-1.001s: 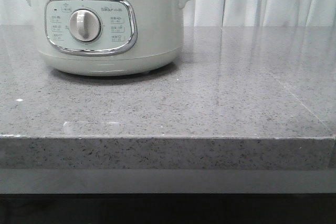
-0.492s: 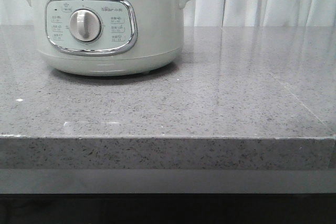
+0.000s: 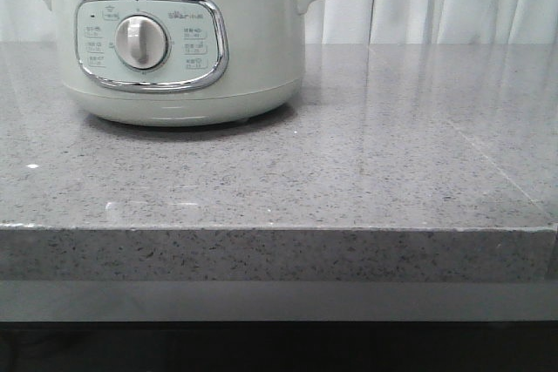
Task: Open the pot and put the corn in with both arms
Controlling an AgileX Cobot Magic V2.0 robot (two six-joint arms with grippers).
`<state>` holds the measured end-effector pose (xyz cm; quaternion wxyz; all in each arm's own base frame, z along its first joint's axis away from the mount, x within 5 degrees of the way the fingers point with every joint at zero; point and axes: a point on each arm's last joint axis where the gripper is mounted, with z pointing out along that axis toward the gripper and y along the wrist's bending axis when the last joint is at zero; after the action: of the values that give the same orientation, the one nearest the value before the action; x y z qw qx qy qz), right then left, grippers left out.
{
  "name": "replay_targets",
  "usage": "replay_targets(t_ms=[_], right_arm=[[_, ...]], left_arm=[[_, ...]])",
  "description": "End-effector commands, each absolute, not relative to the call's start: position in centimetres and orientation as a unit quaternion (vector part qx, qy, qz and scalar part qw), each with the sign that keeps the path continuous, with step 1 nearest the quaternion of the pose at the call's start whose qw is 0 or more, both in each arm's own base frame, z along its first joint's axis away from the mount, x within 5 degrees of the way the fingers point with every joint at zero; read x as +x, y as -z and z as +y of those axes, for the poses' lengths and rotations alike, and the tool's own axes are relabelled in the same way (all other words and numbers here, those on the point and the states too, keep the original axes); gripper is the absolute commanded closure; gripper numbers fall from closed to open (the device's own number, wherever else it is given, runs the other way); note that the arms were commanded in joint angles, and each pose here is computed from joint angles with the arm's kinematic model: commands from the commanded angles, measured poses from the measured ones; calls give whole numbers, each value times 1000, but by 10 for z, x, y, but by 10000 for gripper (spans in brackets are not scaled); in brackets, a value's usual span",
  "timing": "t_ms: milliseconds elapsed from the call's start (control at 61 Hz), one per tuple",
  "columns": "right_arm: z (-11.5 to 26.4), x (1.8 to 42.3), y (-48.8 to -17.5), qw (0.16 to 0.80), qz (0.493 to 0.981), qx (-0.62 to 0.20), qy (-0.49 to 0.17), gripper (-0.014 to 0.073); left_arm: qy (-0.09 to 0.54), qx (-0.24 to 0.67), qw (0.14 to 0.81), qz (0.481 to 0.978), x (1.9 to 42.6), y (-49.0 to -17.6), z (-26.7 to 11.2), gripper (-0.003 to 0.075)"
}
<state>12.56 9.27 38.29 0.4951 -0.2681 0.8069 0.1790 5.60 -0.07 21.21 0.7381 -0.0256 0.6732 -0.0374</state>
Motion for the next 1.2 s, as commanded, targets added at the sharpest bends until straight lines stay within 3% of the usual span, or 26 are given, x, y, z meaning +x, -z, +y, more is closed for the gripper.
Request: replay_targets(t_ms=[0,312,623,869,1181], right_arm=[[92,126,-398,536,781,-257,-190,663],[90,126,-398,537,782,-253,-187,663],[37,99,-387,596,782,-140,-117,663],[13,76,-344,659,748,-54,-56,663],[4,57,-268,705,708,-12,-31,663]], left_arm=[[44,-28,769,637,53,-219,-1,741],[44,-28,769,637,53,-219,-1,741],[44,-28,769,637,53,-219,-1,741],[44,-28,769,637,53,-219,-1,741],[44,-28,769,637,53,-219,-1,741]])
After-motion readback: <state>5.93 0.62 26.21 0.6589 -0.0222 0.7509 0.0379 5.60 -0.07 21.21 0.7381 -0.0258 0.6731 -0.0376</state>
